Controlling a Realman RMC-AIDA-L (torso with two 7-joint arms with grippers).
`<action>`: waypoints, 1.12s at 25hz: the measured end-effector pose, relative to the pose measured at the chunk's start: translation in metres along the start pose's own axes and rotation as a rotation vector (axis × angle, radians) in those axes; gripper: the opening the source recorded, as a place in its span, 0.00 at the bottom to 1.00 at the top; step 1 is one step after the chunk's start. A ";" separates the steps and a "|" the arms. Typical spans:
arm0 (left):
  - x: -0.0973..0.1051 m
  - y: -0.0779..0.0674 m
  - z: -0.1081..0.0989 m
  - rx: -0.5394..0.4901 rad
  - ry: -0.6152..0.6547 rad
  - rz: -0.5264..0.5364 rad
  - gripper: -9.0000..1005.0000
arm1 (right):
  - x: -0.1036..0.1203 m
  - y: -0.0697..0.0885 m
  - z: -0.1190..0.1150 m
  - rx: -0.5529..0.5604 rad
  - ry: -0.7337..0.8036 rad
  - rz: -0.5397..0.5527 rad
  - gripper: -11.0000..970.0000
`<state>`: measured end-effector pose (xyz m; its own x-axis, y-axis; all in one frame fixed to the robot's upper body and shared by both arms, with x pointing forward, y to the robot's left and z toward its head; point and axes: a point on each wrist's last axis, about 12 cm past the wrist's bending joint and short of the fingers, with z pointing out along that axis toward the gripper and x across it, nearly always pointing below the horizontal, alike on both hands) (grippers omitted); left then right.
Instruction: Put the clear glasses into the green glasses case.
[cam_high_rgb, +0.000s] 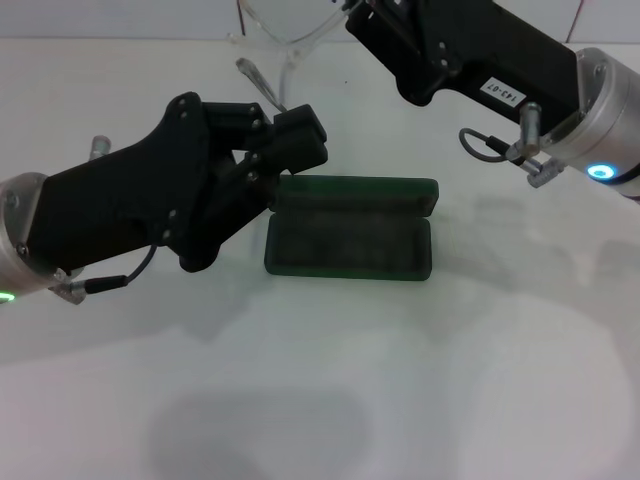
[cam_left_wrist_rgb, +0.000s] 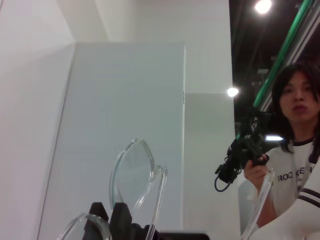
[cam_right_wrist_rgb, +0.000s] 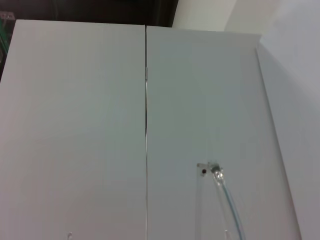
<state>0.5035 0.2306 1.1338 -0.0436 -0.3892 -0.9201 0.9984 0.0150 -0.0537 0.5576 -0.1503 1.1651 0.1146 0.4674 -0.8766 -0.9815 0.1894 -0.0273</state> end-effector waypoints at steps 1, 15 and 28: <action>0.000 0.000 0.000 0.000 0.000 0.002 0.09 | 0.000 0.000 0.000 0.000 0.002 0.001 0.13; -0.001 0.001 0.000 -0.004 -0.009 0.022 0.08 | 0.007 0.001 0.002 -0.012 0.043 0.016 0.13; 0.000 0.001 0.000 -0.013 -0.011 0.029 0.08 | 0.012 0.004 0.006 -0.037 0.069 0.027 0.13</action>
<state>0.5046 0.2301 1.1335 -0.0146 -0.3985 -0.9171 0.9988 0.0378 -0.0323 0.5558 -0.1386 1.1580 0.0783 0.4115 -0.9081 -0.9893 0.1448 -0.0197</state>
